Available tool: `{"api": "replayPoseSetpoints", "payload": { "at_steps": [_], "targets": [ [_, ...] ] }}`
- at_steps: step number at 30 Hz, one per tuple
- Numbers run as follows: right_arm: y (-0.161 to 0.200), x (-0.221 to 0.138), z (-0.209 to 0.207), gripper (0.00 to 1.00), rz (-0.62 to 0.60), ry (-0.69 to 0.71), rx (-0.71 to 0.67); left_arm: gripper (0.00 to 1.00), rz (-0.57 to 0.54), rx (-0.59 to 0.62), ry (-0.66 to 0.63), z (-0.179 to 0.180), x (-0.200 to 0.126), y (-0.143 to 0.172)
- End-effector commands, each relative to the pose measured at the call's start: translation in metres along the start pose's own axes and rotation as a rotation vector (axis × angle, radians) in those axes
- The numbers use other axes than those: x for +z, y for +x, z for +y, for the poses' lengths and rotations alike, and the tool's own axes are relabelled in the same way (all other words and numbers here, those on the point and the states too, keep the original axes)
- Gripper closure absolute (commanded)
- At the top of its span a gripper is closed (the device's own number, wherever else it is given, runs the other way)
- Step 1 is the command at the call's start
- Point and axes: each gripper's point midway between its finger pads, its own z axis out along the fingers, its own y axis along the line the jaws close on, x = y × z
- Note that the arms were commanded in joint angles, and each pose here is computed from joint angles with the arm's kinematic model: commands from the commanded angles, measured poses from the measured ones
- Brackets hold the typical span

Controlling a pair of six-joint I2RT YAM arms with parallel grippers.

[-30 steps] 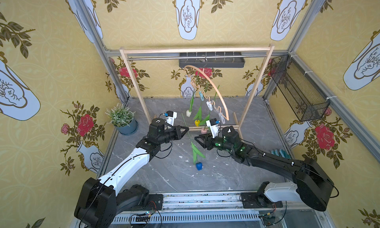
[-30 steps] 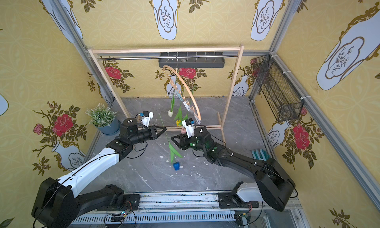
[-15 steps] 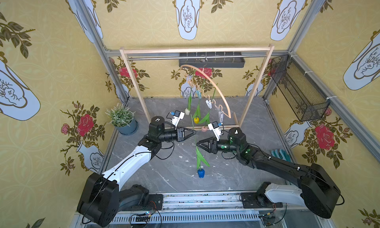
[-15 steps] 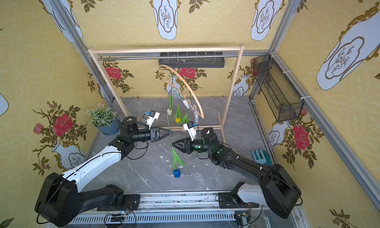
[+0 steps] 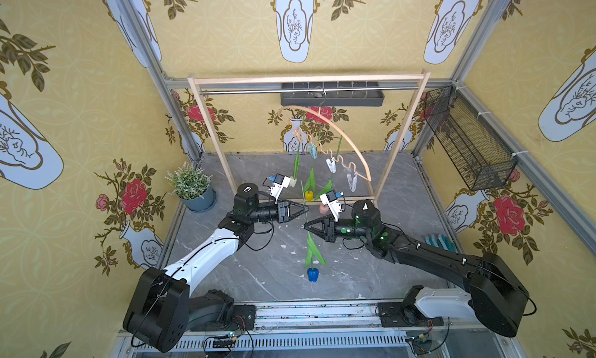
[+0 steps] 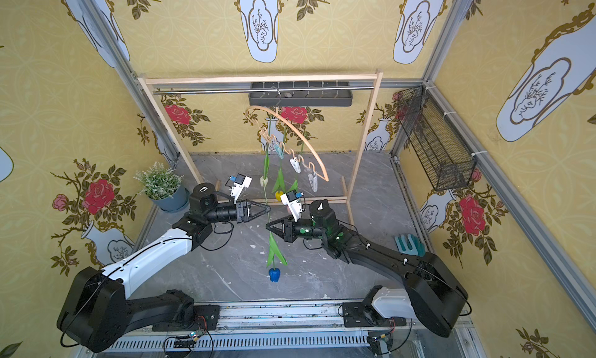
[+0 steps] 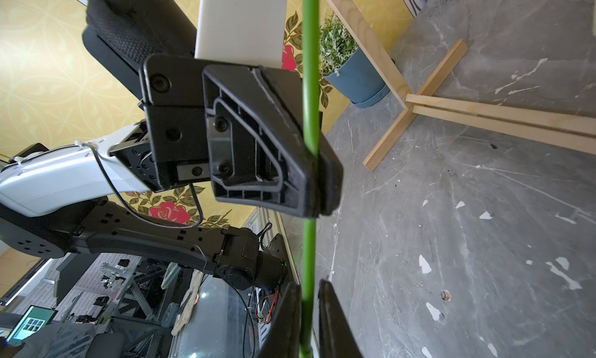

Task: Dry the flowers on a clothes hanger
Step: Pick up the flower at the center of the board.

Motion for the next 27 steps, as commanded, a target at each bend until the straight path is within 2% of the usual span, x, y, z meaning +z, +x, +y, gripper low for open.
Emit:
{"api": "replayPoseSetpoints", "payload": {
  "at_steps": [1,2,3,8,19,22,23,24,26,27],
  "targets": [
    [-0.009,0.0,0.004,0.78,-0.031,0.001,-0.03,1.0,0.0,0.03,0.03,-0.006,0.0,-0.001],
    [-0.01,-0.001,0.004,0.72,-0.035,0.008,-0.032,1.0,0.001,0.03,0.029,-0.006,-0.001,0.0],
    [-0.01,-0.002,0.004,0.71,-0.039,0.01,-0.034,1.0,0.002,0.029,0.028,-0.006,-0.001,0.0],
    [-0.01,-0.007,0.004,0.72,-0.049,0.026,-0.037,1.0,0.004,0.027,0.026,-0.004,-0.001,0.003],
    [0.0,-0.001,0.004,0.92,-0.031,0.035,-0.031,1.0,-0.013,0.039,0.023,-0.007,-0.002,-0.002],
    [0.001,-0.001,0.003,0.93,-0.034,0.041,-0.032,1.0,-0.011,0.039,0.023,-0.006,-0.002,-0.001],
    [0.001,0.0,0.003,0.92,-0.034,0.042,-0.03,1.0,-0.01,0.04,0.023,-0.006,-0.002,0.0],
    [0.0,0.0,0.003,0.86,-0.034,0.044,-0.03,1.0,-0.009,0.038,0.022,-0.006,-0.002,0.0],
    [-0.001,-0.001,0.002,0.68,-0.041,0.052,-0.03,1.0,-0.009,0.037,0.021,-0.005,-0.002,0.001],
    [-0.001,-0.001,0.003,0.65,-0.043,0.052,-0.031,1.0,-0.008,0.037,0.021,-0.005,-0.002,0.001]
  ]
}}
